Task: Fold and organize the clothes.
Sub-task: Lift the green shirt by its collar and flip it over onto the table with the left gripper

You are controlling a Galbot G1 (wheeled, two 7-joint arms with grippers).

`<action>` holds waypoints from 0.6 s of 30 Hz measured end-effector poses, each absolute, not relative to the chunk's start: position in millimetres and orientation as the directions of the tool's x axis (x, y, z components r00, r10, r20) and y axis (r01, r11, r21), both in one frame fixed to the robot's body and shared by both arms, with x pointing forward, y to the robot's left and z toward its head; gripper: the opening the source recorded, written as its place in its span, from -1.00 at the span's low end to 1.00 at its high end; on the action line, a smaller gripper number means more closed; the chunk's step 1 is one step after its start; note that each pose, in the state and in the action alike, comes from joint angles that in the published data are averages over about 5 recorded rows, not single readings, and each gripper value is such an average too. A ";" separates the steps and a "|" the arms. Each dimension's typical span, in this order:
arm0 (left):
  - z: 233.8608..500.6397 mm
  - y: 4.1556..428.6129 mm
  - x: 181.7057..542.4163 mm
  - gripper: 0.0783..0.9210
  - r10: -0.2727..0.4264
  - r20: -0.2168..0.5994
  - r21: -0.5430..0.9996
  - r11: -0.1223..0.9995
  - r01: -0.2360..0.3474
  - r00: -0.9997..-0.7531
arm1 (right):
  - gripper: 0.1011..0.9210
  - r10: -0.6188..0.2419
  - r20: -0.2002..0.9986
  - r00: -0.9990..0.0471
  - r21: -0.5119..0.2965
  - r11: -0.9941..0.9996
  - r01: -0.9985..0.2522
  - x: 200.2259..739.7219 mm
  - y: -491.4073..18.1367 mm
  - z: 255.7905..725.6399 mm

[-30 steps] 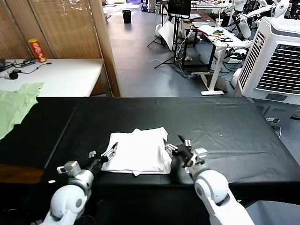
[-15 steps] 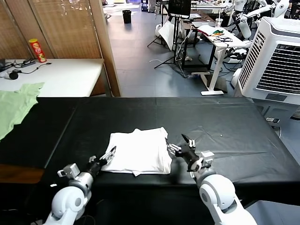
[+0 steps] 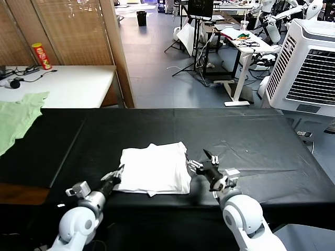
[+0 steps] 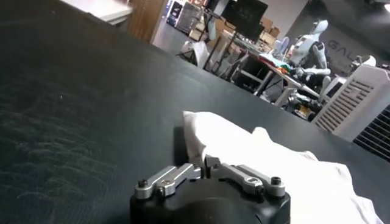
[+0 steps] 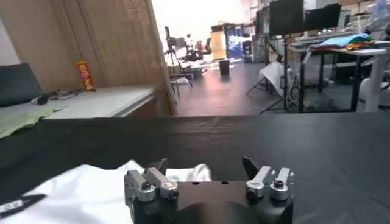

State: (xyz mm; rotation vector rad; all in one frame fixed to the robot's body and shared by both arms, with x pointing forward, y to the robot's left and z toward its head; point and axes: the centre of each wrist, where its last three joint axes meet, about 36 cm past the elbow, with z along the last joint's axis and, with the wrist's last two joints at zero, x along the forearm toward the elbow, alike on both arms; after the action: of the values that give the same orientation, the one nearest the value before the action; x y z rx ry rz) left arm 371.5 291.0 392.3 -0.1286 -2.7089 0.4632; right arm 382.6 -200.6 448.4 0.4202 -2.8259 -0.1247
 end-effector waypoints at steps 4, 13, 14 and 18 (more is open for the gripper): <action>406.2 306.1 373.9 -0.84 0.101 0.345 -0.222 0.975 0.024 -0.933 | 0.70 -0.266 0.278 -0.923 0.104 0.964 -0.246 382.0 -206.6 445.5; 440.4 375.6 375.3 -0.84 -0.032 0.324 0.081 0.997 -0.006 -0.945 | 0.70 -0.213 0.296 -0.931 0.074 0.977 -0.200 380.7 -216.7 441.5; 446.4 385.2 375.7 -0.84 -0.046 0.319 0.114 0.993 -0.010 -0.947 | 0.70 -0.212 0.297 -0.931 0.074 0.977 -0.198 380.9 -216.7 441.4; 478.3 419.8 377.5 -0.84 -0.100 0.276 0.256 0.966 -0.027 -0.956 | 0.70 -0.210 0.299 -0.931 0.075 0.978 -0.196 382.4 -215.5 441.5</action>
State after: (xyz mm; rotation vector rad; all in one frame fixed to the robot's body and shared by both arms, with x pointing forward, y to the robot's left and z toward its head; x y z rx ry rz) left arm 377.5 419.8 478.3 0.0935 -2.8265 -0.3618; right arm 382.4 -215.5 441.5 0.2957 -2.8148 -0.0632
